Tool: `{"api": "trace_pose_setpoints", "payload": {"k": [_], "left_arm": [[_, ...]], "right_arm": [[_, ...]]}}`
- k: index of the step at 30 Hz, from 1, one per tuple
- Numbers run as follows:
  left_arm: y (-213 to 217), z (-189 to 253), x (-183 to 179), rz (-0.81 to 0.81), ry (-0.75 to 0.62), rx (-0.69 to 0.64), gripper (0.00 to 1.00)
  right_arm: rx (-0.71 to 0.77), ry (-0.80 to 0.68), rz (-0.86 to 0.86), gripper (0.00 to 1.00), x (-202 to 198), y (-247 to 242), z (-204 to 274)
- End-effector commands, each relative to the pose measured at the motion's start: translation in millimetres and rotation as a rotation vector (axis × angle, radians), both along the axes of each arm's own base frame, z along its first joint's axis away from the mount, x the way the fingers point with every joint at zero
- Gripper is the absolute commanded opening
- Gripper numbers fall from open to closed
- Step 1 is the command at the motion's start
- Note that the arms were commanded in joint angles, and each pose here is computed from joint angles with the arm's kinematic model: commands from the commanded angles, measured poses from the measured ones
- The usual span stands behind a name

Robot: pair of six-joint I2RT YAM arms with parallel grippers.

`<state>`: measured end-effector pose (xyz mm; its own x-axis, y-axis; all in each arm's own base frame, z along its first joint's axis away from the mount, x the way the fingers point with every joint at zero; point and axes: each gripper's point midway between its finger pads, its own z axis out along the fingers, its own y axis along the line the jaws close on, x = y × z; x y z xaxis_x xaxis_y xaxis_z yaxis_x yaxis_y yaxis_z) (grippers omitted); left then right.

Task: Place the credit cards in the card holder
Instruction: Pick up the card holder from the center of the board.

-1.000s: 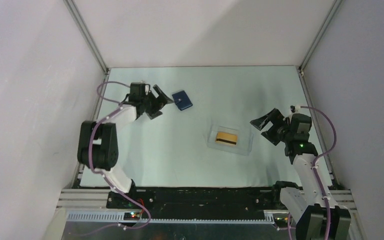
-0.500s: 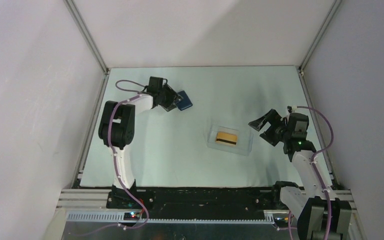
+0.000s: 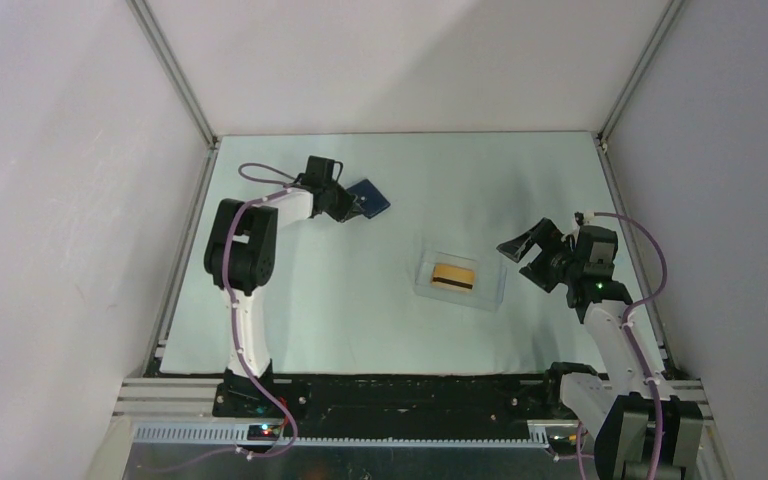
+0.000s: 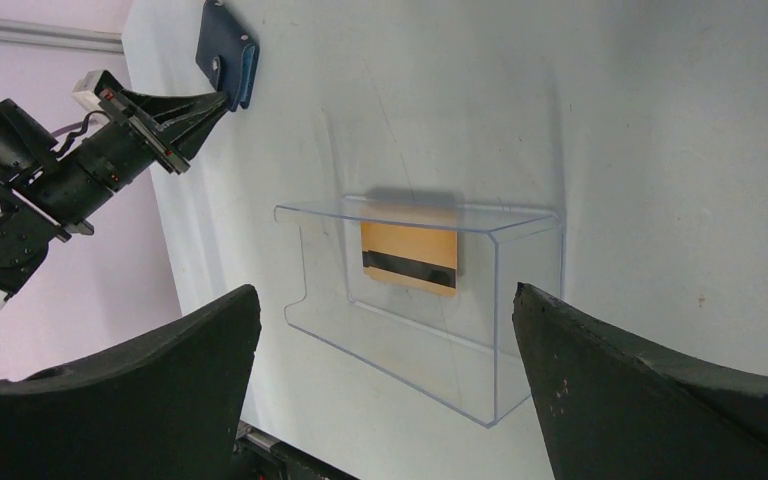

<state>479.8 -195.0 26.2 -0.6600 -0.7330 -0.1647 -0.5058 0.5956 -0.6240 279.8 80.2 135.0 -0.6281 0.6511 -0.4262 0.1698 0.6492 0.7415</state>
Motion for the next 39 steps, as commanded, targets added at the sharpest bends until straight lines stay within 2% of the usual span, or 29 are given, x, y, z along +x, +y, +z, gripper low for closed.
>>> {"api": "trace_pose_setpoints", "payload": {"k": [1,7,9,10,11,12,13,14,15,16,17,18,19,20,23,26,28,31,39], "left_arm": [[-2.2,18.5,2.4,-0.025,-0.041,0.012,0.00],[2.0,42.6,-20.9,-0.102,-0.106,0.062,0.00],[3.3,64.3,-32.7,-0.132,-0.163,0.088,0.00],[4.1,58.6,-44.8,-0.155,-0.154,0.107,0.00],[5.4,72.5,-50.4,-0.159,-0.187,0.111,0.00],[6.4,62.4,-65.8,-0.180,-0.166,0.128,0.00],[8.1,74.4,-72.0,-0.182,-0.198,0.136,0.00],[9.4,61.9,-89.1,-0.205,-0.174,0.157,0.00],[8.0,72.6,-98.3,-0.221,-0.206,0.165,0.00],[12.1,57.6,-116.4,-0.233,-0.171,0.179,0.00],[12.0,68.5,-124.6,-0.243,-0.206,0.183,0.00],[16.6,54.4,-141.9,-0.254,-0.174,0.196,0.00],[17.8,65.7,-149.6,-0.256,-0.212,0.194,0.00],[22.7,56.7,-163.8,-0.260,-0.194,0.201,0.00],[27.9,79.9,-186.6,-0.260,-0.280,0.167,0.00],[30.3,94.0,-206.5,-0.263,-0.343,0.123,0.00],[29.3,123.2,-215.3,-0.265,-0.444,0.079,0.00],[23.0,149.0,-226.2,-0.287,-0.515,0.009,0.00],[-16.5,244.9,-255.3,-0.523,-0.741,-0.194,0.00]], "right_arm": [[-0.003,-0.045,0.007,1.00,7.2,-0.8,14.6],[0.001,-0.034,0.014,1.00,6.6,0.5,16.7],[0.002,-0.033,0.026,1.00,6.6,2.9,18.4],[0.000,-0.036,0.034,1.00,7.1,4.8,20.3],[0.002,-0.032,0.044,1.00,6.8,6.7,20.4],[-0.001,-0.030,0.059,1.00,6.5,9.9,21.5],[-0.003,-0.033,0.070,1.00,6.4,12.1,23.0],[-0.010,-0.034,0.094,1.00,5.9,17.2,25.6],[-0.014,-0.046,0.120,1.00,6.2,23.8,31.7],[-0.021,-0.043,0.143,1.00,4.8,28.9,32.3],[-0.028,-0.059,0.182,1.00,3.7,39.4,39.4],[-0.038,-0.055,0.200,1.00,2.3,43.3,39.6],[-0.047,-0.072,0.235,1.00,0.7,53.6,46.3],[-0.049,-0.070,0.247,1.00,-0.2,57.2,47.5],[-0.029,-0.085,0.312,1.00,-5.6,79.9,59.5],[0.019,-0.094,0.366,0.96,-8.8,100.4,68.2],[0.066,-0.098,0.418,0.92,-14.4,119.6,75.6],[0.131,-0.093,0.465,0.92,-18.0,141.3,83.8],[0.346,-0.152,0.657,0.96,-37.9,195.1,126.4]]}}
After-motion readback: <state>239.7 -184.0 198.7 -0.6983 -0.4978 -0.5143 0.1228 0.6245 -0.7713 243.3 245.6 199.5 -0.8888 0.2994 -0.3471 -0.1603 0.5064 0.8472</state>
